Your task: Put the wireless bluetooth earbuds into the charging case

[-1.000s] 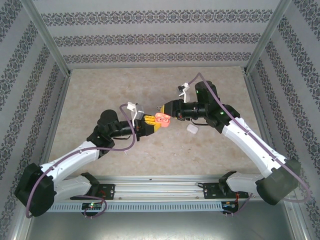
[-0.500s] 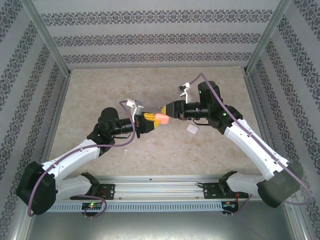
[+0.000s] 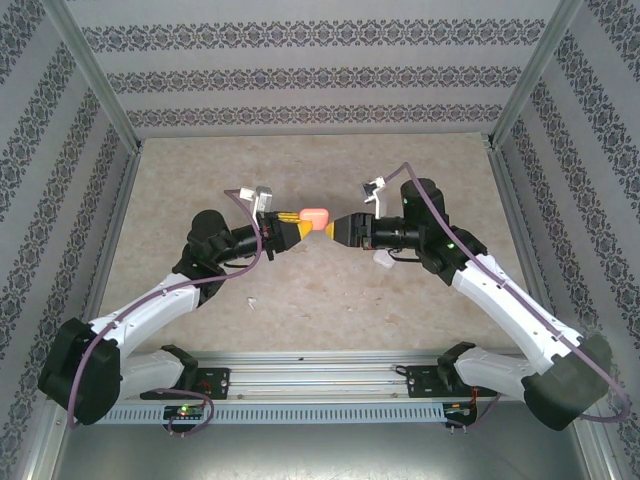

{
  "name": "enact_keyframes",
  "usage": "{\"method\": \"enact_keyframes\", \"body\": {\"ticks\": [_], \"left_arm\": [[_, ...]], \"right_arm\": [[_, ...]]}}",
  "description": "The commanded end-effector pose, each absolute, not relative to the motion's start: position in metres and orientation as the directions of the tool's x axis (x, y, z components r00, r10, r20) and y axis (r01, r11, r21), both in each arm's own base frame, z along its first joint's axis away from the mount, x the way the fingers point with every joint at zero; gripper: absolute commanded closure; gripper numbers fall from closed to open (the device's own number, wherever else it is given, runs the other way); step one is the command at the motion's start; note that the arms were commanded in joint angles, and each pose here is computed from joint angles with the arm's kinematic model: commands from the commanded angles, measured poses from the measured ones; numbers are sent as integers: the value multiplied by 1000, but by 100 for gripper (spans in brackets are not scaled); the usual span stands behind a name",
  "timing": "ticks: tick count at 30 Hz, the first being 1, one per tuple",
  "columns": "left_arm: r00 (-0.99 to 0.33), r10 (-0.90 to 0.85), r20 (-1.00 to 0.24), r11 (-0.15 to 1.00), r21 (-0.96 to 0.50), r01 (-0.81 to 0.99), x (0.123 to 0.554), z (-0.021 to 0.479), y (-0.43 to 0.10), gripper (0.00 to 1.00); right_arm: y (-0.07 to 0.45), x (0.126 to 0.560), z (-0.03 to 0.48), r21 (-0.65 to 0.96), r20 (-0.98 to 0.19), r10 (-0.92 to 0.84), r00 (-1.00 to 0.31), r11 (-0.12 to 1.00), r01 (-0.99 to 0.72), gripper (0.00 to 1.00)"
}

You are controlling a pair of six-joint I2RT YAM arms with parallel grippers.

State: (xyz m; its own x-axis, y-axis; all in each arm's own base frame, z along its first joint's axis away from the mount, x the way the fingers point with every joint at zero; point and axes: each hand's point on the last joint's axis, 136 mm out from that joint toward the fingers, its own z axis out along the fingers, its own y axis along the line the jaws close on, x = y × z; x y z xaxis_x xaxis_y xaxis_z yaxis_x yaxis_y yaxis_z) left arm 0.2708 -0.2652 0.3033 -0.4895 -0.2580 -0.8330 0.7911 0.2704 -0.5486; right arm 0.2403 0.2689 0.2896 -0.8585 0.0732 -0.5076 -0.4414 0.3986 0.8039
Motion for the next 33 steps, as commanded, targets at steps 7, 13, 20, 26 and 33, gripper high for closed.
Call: {"method": "enact_keyframes", "body": {"ticks": [7, 13, 20, 26, 33], "left_arm": [[-507, -298, -809, 145, -563, 814, 265, 328, -269, 100], [-524, -303, -796, 124, -578, 807, 266, 330, -271, 100], [-508, -303, -807, 164, -569, 806, 273, 324, -265, 83], [-480, -265, -837, 252, -540, 803, 275, 314, -259, 56], [-458, -233, -858, 348, -513, 784, 278, 302, -246, 32]], "right_arm": [[283, 255, 310, 809, -552, 116, -826, 313, -497, 52], [291, 257, 308, 823, -536, 94, -839, 280, -495, 71], [292, 262, 299, 827, -522, 108, -846, 305, -472, 82], [293, 278, 290, 839, -500, 143, -855, 325, -436, 84], [299, 294, 280, 857, -465, 172, -868, 334, -393, 85]]}}
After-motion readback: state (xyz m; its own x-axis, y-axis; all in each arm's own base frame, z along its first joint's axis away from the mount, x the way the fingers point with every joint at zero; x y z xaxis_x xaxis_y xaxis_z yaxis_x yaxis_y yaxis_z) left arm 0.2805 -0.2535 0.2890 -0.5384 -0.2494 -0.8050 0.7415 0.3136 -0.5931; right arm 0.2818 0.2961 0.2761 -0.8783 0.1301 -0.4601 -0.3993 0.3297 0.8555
